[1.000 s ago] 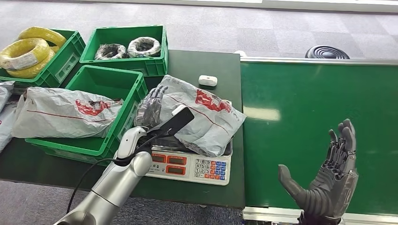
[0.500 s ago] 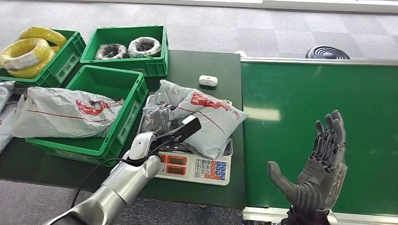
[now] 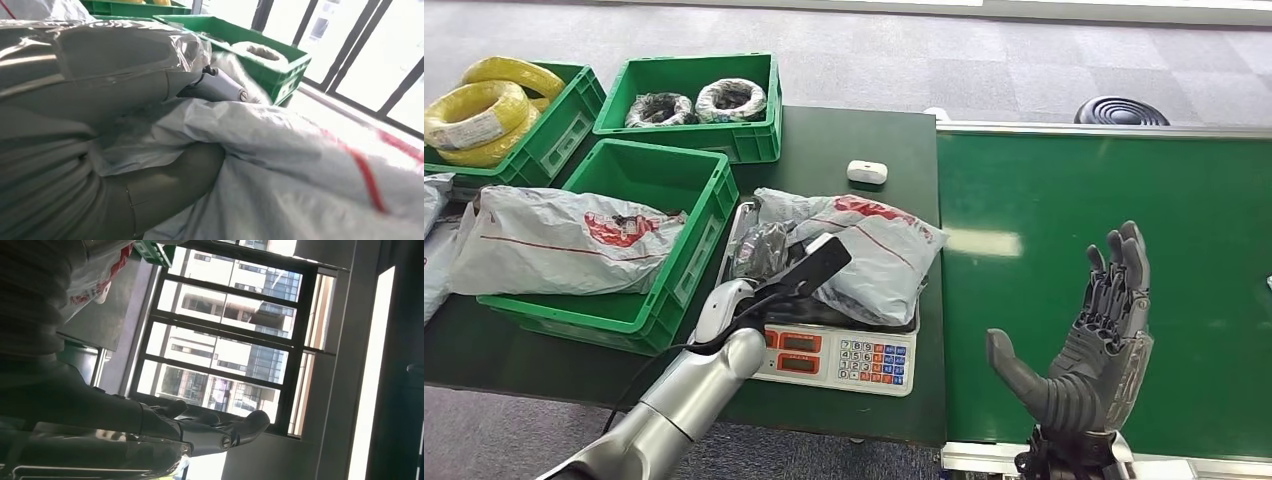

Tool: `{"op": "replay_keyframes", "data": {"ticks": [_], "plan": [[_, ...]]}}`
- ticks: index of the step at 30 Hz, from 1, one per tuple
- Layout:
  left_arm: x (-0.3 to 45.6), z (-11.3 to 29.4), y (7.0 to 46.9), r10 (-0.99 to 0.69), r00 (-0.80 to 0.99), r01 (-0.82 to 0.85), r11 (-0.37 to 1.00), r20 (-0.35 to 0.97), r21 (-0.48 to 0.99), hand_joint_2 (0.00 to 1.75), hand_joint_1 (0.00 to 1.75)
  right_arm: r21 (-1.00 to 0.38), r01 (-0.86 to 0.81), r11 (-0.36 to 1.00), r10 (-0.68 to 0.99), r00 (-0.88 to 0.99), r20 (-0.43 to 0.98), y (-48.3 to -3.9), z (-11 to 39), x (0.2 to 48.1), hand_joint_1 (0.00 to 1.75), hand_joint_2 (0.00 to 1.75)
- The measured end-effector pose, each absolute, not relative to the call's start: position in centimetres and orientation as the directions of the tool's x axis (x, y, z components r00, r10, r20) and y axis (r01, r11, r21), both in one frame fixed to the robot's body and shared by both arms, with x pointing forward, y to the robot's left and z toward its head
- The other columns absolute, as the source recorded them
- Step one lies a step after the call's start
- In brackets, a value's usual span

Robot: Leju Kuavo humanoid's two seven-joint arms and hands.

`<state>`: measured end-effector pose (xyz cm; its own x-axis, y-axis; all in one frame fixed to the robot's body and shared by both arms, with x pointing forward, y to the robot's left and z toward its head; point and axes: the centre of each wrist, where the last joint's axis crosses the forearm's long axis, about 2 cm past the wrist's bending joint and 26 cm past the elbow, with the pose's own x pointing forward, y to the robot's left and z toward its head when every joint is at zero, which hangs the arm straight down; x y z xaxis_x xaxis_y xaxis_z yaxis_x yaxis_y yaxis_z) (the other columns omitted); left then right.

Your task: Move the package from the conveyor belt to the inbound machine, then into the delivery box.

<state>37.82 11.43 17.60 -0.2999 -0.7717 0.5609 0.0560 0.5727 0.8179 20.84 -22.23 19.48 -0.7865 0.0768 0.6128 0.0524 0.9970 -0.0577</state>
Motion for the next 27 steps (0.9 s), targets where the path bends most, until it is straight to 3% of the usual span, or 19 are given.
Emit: {"op": "replay_keyframes", "data": {"ticks": [8, 15, 21, 27], "plan": [[37.2, 24.0, 13.1, -0.709, -0.398, -0.131, 0.673, 0.583, 0.728, 1.75, 1.75, -0.062, 0.088, 0.994, 0.108, -0.774, 0.624, -22.4, 19.2, 20.6, 0.0, 1.75], [37.6, 29.4, 20.5, -0.792, -0.344, -0.403, 0.609, 0.503, 0.683, 1.75, 1.75, -0.073, 0.109, 0.991, 0.13, -0.735, 0.665, -22.8, 17.6, 19.5, 0.0, 1.75], [37.9, 30.8, 25.7, -0.818, -0.267, -0.523, 0.567, 0.51, 0.637, 1.75, 1.75, -0.083, 0.115, 0.99, 0.14, -0.721, 0.678, -22.9, 17.1, 19.2, 0.0, 1.75], [38.9, 30.4, 29.8, -0.803, -0.148, -0.51, 0.562, 0.578, 0.651, 1.75, 1.75, -0.094, 0.108, 0.99, 0.143, -0.706, 0.694, -22.9, 16.9, 18.8, 0.0, 1.75]]}}
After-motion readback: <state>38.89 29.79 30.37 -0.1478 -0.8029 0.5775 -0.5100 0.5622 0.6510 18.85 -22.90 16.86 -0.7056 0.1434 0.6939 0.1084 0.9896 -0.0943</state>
